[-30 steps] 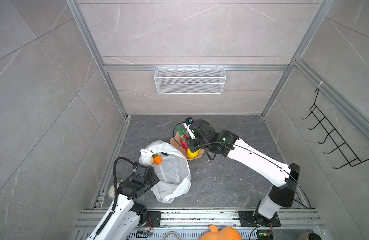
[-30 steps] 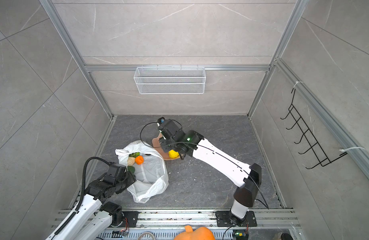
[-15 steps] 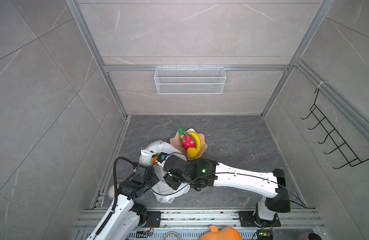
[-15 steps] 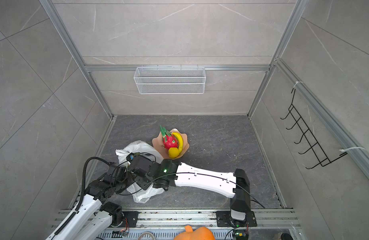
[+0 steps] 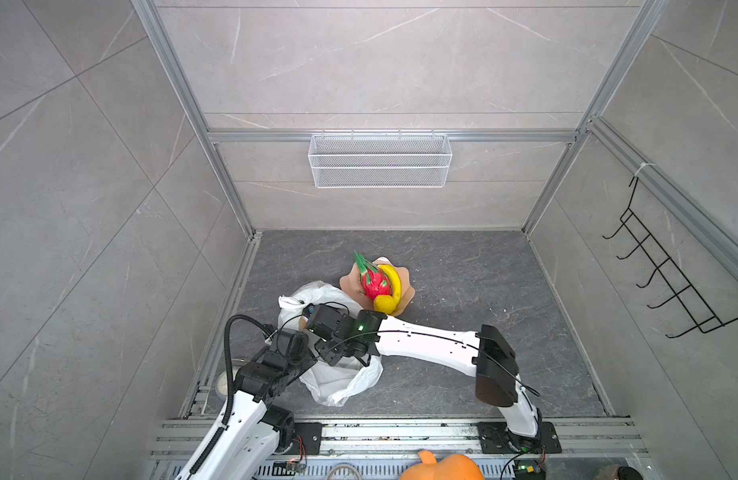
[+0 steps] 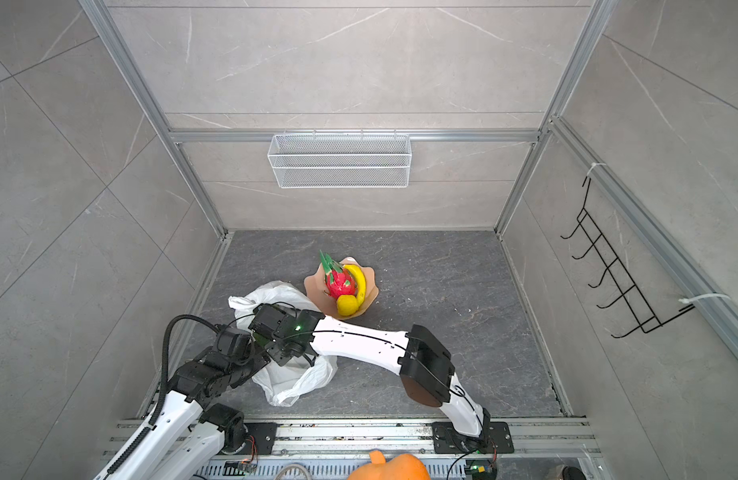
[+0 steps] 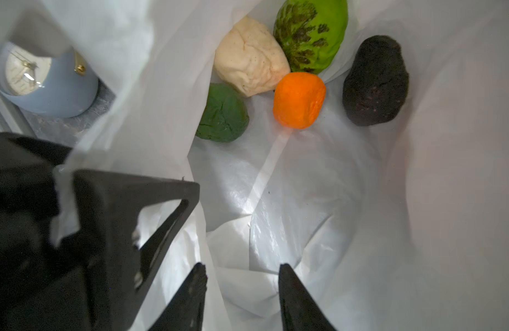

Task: Take fruits out of the plastic bag
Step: Pick up the fruit from the plastic bag.

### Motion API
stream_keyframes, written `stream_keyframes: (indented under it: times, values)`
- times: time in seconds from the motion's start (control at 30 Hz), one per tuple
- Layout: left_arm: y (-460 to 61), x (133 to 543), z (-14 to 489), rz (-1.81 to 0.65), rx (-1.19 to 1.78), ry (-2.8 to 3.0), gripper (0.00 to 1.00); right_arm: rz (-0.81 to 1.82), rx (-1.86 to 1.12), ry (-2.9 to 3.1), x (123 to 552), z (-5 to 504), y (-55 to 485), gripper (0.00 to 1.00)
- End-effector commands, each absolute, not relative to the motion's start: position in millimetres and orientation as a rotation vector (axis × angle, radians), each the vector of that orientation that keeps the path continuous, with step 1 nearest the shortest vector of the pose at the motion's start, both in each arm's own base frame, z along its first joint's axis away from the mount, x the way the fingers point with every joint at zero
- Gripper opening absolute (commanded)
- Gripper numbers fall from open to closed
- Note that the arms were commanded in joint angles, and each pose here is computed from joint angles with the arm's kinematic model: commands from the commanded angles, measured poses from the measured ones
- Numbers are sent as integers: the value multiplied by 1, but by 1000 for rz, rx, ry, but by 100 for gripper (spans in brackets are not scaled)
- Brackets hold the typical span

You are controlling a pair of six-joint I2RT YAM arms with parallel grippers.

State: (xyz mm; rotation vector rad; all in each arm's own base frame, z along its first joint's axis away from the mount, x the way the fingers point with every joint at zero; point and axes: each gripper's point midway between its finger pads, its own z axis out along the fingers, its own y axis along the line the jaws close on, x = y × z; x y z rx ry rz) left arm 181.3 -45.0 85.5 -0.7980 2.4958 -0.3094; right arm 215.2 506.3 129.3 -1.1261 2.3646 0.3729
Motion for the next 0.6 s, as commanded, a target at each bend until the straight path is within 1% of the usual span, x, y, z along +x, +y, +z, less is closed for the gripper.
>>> stream_keyframes:
  times: [0.0,0.17,0.23,0.27,0.33,0.37,0.57]
  values:
    - [-35,174,78,-239,-841,2505,55,357,-1110,2390,243,115,512,44]
    - [-28,171,78,-209,-874,2478,48,325,-1106,2413,269,96,531,44]
    - [-27,171,79,-210,-879,2468,45,309,-1086,2425,278,90,537,47]
    - [-26,171,79,-208,-882,2467,43,308,-1078,2428,280,88,540,47]
    - [-26,170,79,-205,-886,2465,37,286,-1073,2458,285,67,542,48]
    - [-25,170,79,-206,-885,2463,34,306,-1057,2447,289,72,548,48]
    - [-25,170,80,-215,-894,2450,20,276,-991,2460,306,59,547,49]
